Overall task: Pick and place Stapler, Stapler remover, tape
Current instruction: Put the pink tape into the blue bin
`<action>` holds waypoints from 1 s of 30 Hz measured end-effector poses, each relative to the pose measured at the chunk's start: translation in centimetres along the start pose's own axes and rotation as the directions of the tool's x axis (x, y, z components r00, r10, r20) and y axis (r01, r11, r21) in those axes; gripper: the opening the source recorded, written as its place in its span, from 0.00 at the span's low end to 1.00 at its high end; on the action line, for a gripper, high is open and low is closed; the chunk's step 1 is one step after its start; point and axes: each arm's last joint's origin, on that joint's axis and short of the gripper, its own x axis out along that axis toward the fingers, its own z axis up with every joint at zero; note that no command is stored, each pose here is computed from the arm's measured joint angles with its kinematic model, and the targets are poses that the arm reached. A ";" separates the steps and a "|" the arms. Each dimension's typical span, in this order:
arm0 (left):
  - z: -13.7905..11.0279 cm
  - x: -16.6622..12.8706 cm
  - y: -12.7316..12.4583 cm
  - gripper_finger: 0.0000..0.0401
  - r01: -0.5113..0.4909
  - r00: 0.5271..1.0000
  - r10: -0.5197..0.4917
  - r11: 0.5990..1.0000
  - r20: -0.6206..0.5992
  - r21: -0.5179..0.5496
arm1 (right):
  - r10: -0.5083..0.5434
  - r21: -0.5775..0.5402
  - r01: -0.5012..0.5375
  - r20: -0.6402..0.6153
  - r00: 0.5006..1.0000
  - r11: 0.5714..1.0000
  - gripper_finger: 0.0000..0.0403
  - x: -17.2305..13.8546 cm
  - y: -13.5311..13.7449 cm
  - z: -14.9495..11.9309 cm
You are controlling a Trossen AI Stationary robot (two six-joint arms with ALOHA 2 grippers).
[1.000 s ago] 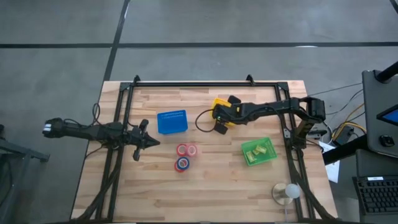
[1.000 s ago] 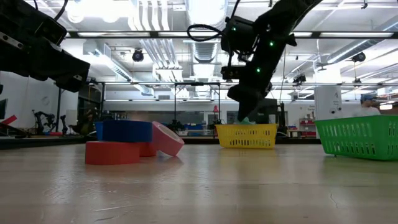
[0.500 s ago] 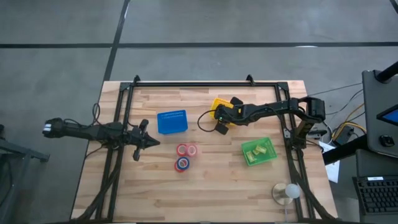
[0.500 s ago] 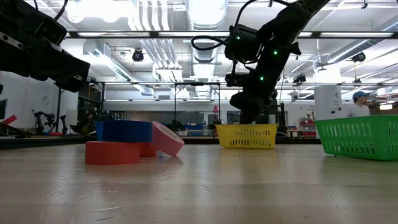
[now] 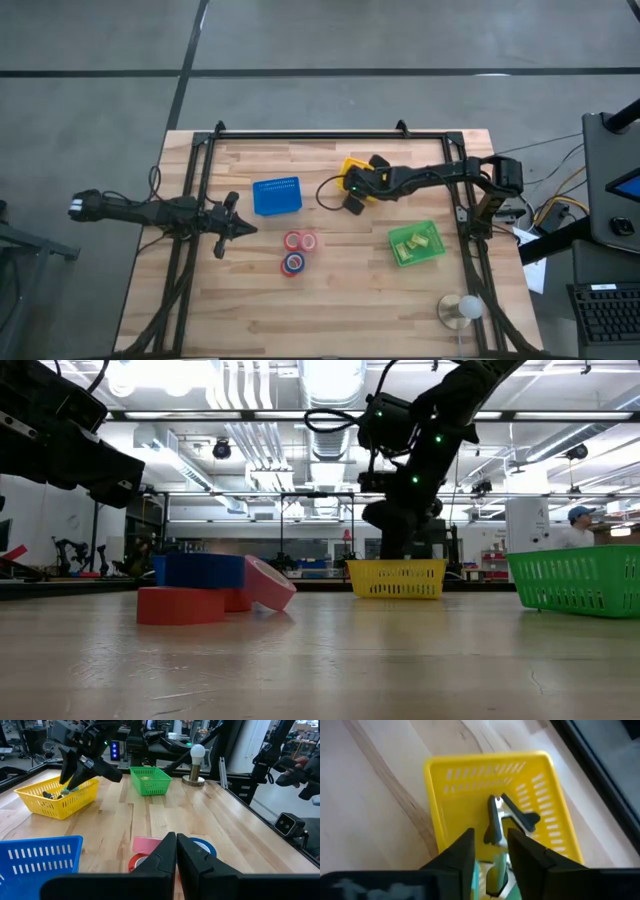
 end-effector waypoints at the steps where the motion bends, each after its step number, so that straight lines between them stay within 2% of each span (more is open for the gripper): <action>1: 0.0 0.0 0.0 0.04 0.000 1.000 0.000 1.000 0.000 0.000 | 0.002 0.001 -0.002 0.007 1.000 1.000 0.31 -0.1 0.0 0.2; 7: 0.0 0.0 0.0 0.04 0.000 1.000 0.000 1.000 0.000 0.000 | 0.024 0.004 -0.025 0.066 0.998 1.000 0.39 -1.6 0.0 2.0; 10: 0.0 0.0 0.0 0.04 0.000 1.000 0.000 1.000 0.000 0.000 | 0.119 0.010 -0.120 0.084 0.989 0.993 0.38 -2.9 0.2 2.5; 12: 0.0 0.0 0.0 0.04 0.000 1.000 0.000 1.000 0.000 0.000 | 0.222 0.025 -0.225 0.084 0.971 0.974 0.33 -3.6 0.3 2.7; 15: 0.0 0.0 0.0 0.04 0.000 1.000 0.000 1.000 0.000 0.000 | 0.360 0.032 -0.364 0.096 0.928 0.931 0.21 -4.9 0.4 2.7; 18: 0.0 0.0 0.0 0.04 -0.001 1.000 0.001 1.000 0.000 0.000 | 0.419 0.008 -0.424 0.130 0.899 0.906 0.06 -6.2 0.8 2.2; 21: 0.0 0.0 0.0 0.04 0.000 1.000 0.000 1.000 -0.002 0.000 | 0.459 -0.022 -0.463 0.177 0.871 0.886 0.03 -7.8 1.1 1.5; 25: -0.1 0.0 0.0 0.04 -0.001 1.000 0.001 1.000 -0.009 -0.001 | 0.527 -0.073 -0.533 0.312 0.790 0.843 0.02 -10.1 1.5 0.0; 30: -0.1 0.0 0.0 0.04 -0.001 1.000 0.001 1.000 -0.009 -0.001 | 0.625 -0.185 -0.624 0.475 0.619 0.759 0.02 -13.1 1.9 -3.3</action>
